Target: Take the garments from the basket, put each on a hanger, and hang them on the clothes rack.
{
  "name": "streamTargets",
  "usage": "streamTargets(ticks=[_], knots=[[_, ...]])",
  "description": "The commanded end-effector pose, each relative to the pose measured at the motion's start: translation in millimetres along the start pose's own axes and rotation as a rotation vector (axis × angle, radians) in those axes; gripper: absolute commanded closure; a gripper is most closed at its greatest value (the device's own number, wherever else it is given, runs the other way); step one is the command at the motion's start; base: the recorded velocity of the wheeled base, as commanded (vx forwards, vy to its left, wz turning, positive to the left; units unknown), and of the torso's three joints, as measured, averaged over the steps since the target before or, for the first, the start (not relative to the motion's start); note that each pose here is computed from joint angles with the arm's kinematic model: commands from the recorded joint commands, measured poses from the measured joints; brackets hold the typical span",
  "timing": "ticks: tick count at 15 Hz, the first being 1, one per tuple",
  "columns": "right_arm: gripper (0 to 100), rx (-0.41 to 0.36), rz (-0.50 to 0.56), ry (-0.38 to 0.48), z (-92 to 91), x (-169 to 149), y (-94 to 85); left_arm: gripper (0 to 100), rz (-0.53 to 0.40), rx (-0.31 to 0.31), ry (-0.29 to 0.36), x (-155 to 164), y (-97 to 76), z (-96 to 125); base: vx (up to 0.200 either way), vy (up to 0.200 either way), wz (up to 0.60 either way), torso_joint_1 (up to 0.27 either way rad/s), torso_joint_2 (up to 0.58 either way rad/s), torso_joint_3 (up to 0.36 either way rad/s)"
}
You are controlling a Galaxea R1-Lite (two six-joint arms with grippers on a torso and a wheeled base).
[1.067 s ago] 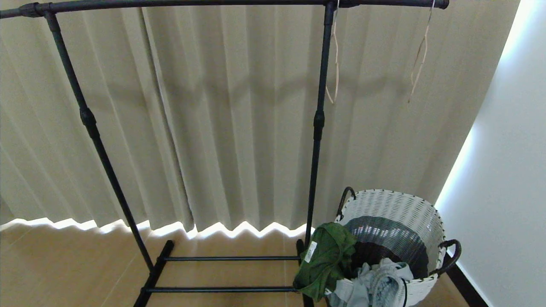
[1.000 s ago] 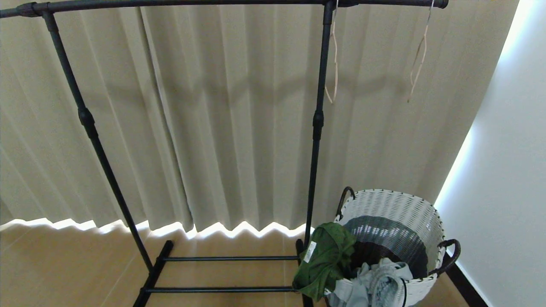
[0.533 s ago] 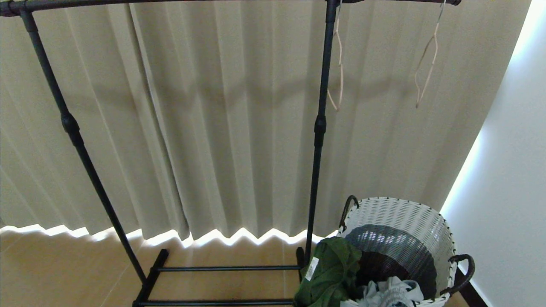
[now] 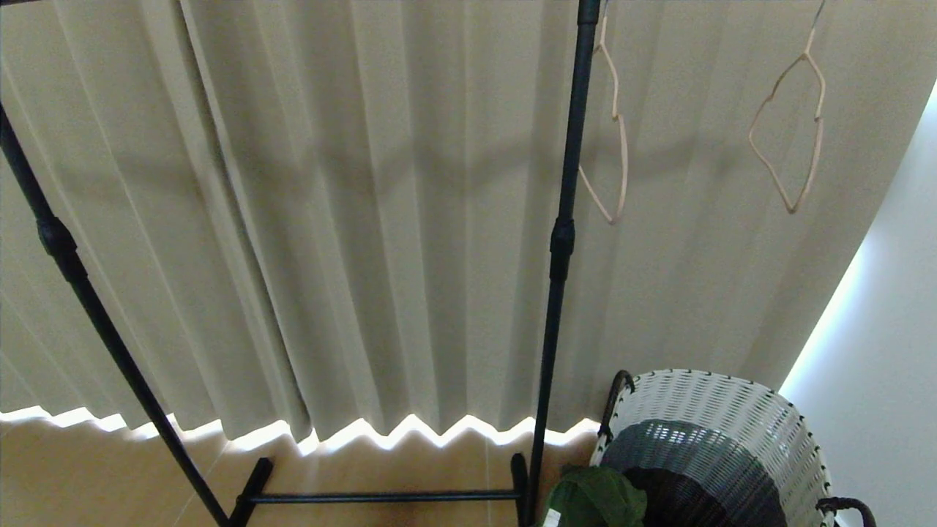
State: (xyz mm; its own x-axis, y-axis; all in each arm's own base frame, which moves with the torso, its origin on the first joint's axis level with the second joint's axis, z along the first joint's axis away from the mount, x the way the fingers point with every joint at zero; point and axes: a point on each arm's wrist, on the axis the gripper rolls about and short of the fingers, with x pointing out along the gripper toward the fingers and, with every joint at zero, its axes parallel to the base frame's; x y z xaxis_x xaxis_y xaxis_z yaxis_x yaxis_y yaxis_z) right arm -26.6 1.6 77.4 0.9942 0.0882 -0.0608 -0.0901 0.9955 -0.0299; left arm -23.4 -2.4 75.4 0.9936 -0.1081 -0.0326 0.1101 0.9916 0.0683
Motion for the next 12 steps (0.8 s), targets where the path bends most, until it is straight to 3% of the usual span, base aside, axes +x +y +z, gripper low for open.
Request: streamTargets(ticks=[1,2,8,12], knots=[[0,-0.002,0.001,-0.001,0.1,0.0,0.0,0,-0.001,0.000,0.001,0.1,0.0,0.2,0.000,0.000,0.00,0.000,0.00,0.000],[0,-0.002,0.001,-0.001,0.1,0.0,0.0,0,-0.001,0.000,0.001,0.1,0.0,0.2,0.000,0.000,0.00,0.000,0.00,0.000],[0,-0.002,0.001,-0.001,0.1,0.0,0.0,0,-0.001,0.003,0.001,0.1,0.0,0.2,0.000,0.200,0.00,0.002,0.00,0.002],[0,-0.003,-0.001,-0.007,1.7,-0.6,-0.1,0,-0.001,-0.001,-0.001,0.0,0.0,0.1,0.000,0.000,0.00,0.000,0.00,0.000]])
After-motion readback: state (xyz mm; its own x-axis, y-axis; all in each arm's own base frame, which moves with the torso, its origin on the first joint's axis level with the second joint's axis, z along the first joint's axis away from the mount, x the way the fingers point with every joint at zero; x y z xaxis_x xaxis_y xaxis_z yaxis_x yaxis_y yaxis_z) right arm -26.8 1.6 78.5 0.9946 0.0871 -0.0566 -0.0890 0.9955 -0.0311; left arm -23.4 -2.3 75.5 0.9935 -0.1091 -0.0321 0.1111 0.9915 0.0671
